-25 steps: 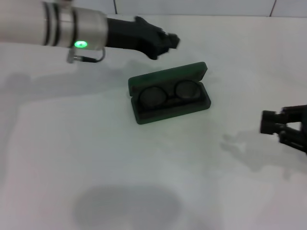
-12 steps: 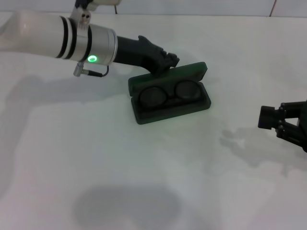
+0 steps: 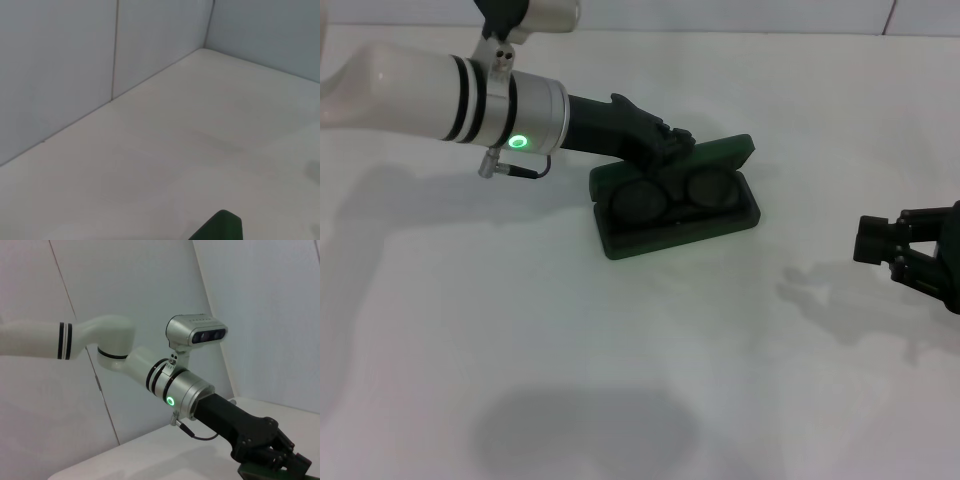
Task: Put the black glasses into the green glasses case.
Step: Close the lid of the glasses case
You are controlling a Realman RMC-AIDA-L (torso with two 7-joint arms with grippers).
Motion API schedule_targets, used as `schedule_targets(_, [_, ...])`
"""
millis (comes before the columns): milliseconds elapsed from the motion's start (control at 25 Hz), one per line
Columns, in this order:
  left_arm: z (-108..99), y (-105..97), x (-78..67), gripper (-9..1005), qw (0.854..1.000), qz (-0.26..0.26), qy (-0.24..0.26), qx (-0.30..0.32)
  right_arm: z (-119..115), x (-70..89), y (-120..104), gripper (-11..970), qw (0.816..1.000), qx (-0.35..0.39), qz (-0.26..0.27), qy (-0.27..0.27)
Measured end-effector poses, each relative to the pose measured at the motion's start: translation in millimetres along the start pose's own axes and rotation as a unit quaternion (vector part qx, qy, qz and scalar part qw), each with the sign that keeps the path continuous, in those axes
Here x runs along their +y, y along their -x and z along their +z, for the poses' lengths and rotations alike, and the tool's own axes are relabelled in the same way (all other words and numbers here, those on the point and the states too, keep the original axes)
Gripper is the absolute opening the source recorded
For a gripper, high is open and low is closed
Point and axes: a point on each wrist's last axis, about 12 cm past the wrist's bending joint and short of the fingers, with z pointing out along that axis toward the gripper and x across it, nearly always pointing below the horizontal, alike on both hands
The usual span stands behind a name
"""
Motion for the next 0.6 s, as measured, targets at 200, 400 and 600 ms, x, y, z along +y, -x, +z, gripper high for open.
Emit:
schedule_targets(200, [4, -5, -6.1, 60, 1.000, 0.002, -0.014, 0.013, -1, 0.6, -2, 184, 1.000, 0.000, 0.002, -0.001])
schedule_targets(400, [7, -14, -18.2, 58, 0.998, 0.010, -0.051, 0.042, 1, 0.2, -2, 185, 1.000, -0.004, 0.004, 0.002])
schedule_targets(600, [11, -18, -28.6, 53, 0.996, 0.019, -0.077, 0.050, 4, 0.3, -1, 185, 1.000, -0.004, -0.001, 0.009])
